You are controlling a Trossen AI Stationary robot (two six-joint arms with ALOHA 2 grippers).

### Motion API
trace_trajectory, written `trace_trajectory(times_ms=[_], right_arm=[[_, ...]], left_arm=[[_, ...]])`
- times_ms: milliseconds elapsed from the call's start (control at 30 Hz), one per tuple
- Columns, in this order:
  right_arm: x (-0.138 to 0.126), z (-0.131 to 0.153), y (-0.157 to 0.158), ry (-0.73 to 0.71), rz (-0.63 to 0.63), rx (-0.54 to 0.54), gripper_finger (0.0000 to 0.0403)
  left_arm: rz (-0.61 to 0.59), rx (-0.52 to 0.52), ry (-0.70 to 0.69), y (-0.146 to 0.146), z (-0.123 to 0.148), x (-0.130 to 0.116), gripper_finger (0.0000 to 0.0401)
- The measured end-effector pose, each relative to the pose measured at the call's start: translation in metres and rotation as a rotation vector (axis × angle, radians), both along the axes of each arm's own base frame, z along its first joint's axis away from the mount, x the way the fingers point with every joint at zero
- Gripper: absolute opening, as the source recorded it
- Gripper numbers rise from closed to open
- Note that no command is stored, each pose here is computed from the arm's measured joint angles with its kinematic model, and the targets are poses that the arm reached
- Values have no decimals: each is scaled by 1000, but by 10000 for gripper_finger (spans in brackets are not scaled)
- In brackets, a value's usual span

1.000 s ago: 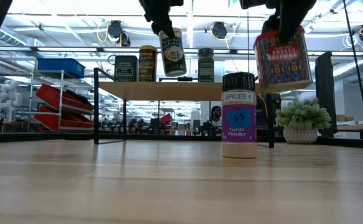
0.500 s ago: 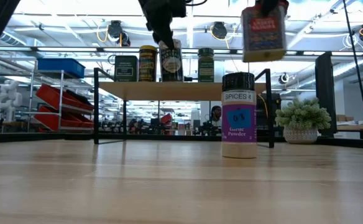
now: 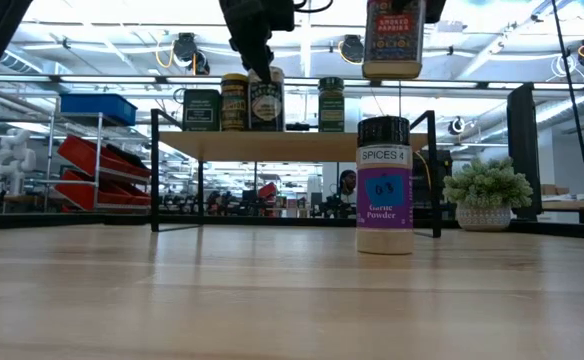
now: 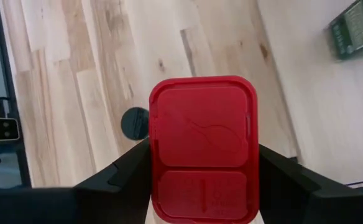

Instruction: Shelf spices

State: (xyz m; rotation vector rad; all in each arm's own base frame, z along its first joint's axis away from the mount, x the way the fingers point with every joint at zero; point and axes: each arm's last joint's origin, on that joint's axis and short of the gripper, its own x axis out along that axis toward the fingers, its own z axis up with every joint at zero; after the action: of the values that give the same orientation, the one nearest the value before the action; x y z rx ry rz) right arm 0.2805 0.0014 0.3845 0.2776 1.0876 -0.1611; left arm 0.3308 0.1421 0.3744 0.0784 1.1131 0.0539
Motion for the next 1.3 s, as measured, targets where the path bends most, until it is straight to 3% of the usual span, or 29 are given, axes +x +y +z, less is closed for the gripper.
trace_trajectory(times_ms=[1000, 1300], right_arm=[[0, 0, -5, 0, 20, -19, 215], [0, 0, -9, 1, 29, -30, 215]], left_arm=[[-11, -26, -12, 4, -6, 8, 286], [19, 18, 17, 8, -8, 8, 318]])
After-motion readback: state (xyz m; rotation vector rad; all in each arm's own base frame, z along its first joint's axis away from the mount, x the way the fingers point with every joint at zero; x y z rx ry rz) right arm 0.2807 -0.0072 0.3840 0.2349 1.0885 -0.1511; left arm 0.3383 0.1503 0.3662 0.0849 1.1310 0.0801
